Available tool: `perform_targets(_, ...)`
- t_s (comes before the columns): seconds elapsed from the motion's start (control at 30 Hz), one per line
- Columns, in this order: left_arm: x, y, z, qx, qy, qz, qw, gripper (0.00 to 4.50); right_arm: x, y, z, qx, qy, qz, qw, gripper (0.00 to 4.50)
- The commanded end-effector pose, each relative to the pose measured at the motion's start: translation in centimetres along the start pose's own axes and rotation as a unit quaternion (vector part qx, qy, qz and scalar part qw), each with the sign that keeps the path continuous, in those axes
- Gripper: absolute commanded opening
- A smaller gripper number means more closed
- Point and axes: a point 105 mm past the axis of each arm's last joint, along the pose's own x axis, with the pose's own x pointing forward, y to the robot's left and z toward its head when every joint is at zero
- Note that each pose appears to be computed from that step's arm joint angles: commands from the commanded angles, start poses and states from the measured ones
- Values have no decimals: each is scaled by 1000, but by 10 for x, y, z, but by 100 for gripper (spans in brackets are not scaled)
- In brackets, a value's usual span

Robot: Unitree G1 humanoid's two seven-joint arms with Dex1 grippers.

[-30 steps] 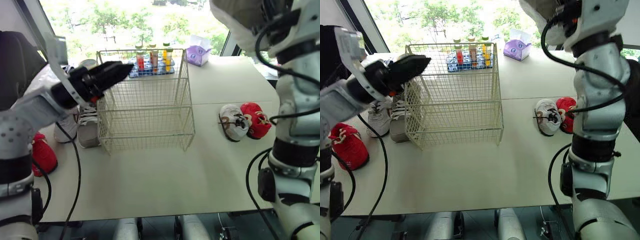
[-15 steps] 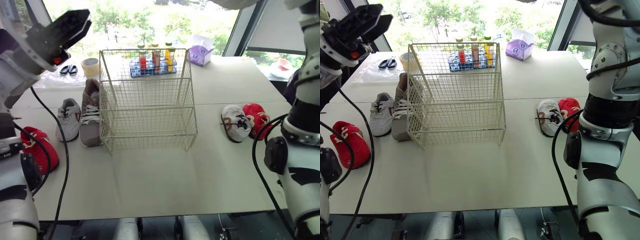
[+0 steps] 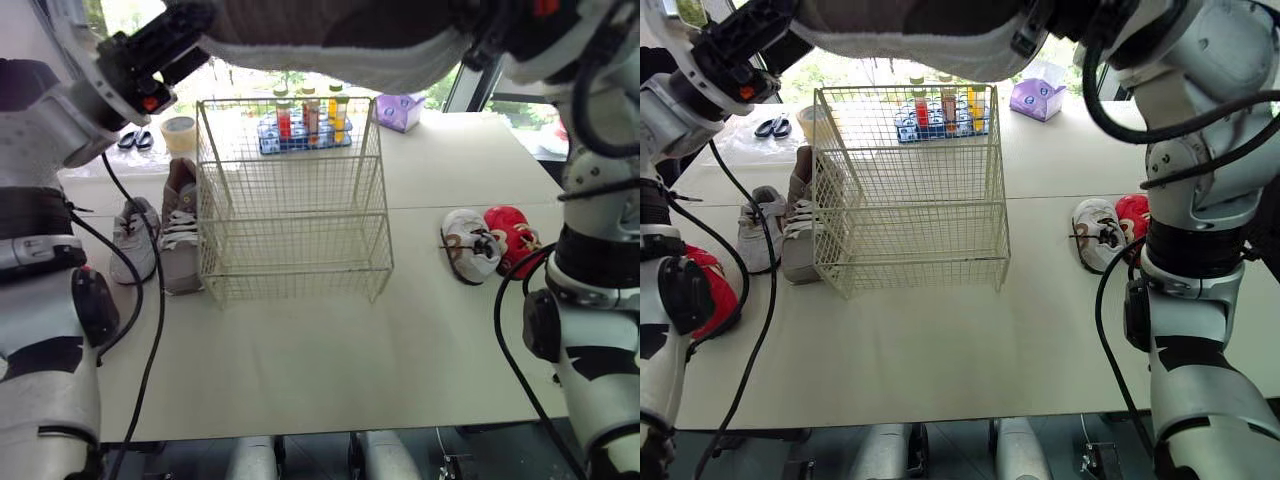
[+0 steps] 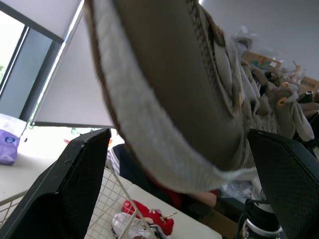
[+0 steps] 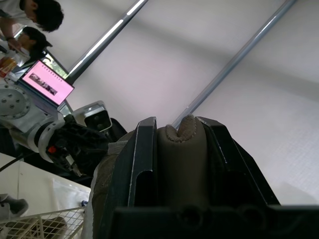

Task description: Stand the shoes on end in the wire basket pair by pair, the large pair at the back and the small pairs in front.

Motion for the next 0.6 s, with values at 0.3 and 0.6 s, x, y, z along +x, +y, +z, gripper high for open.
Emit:
perform_targets(0.3, -2, -19, 27, 23, -38, -41, 998, 395, -3, 8, 22, -32, -27, 26, 999, 106)
perform_targets(0.6, -8, -19, 23, 6, -62, -37, 997, 71, -7, 6, 13, 16, -3, 5, 1000, 106)
